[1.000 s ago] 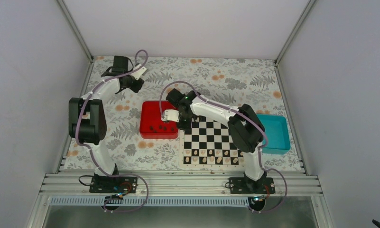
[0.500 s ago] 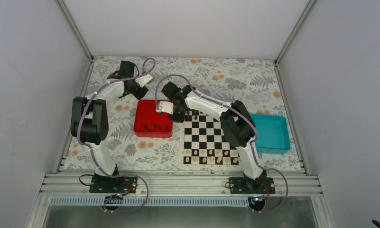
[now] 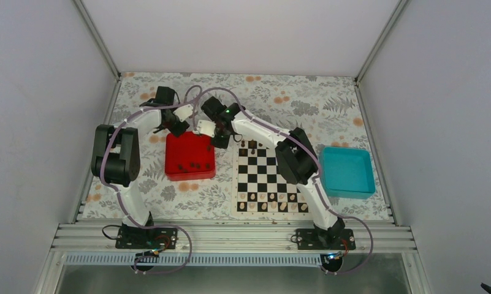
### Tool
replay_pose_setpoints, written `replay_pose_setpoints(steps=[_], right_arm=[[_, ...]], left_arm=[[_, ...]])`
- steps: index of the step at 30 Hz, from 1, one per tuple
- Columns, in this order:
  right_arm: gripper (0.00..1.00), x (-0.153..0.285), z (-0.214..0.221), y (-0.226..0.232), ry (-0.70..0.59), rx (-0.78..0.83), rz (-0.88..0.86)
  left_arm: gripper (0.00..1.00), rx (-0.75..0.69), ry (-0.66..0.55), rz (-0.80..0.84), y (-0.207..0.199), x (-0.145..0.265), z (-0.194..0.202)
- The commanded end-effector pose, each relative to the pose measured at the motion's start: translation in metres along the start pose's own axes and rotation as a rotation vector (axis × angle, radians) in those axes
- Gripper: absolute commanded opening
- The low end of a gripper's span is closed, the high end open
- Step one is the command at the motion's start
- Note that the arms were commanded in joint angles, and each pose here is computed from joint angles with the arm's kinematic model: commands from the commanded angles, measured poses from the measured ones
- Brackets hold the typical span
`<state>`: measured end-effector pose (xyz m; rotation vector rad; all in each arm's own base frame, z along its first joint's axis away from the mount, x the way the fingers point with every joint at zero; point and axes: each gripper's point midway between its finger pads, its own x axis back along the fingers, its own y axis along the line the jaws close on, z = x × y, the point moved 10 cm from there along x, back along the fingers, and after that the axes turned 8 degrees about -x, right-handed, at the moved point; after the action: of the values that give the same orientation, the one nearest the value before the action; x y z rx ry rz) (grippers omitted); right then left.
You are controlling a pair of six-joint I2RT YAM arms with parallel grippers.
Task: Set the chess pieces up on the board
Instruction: Adjust the storage box at the center of the board.
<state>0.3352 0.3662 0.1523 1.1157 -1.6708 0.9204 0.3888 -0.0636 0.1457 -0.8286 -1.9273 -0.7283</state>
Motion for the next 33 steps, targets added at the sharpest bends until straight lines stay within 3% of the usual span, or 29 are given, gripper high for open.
replay_pose_setpoints(steps=[1, 7, 14, 23, 33], right_arm=[[0.04, 0.007, -0.013, -0.009, -0.054, -0.022, 0.047], [0.04, 0.041, 0.007, 0.008, 0.042, 0.015, -0.015], [0.04, 0.072, 0.041, 0.065, 0.132, 0.092, -0.192], [0.04, 0.039, 0.031, 0.127, 0.164, 0.205, -0.329], [0.04, 0.010, 0.017, 0.121, 0.129, 0.205, -0.220]], left_arm=[[0.02, -0.012, 0.063, -0.040, 0.003, 0.007, 0.010], [0.02, 0.014, 0.084, -0.077, 0.015, 0.013, 0.021], [0.02, 0.023, 0.076, -0.049, 0.013, 0.007, 0.023], [0.02, 0.032, 0.078, -0.033, 0.014, 0.009, 0.022], [0.02, 0.027, 0.081, -0.021, 0.001, 0.018, 0.030]])
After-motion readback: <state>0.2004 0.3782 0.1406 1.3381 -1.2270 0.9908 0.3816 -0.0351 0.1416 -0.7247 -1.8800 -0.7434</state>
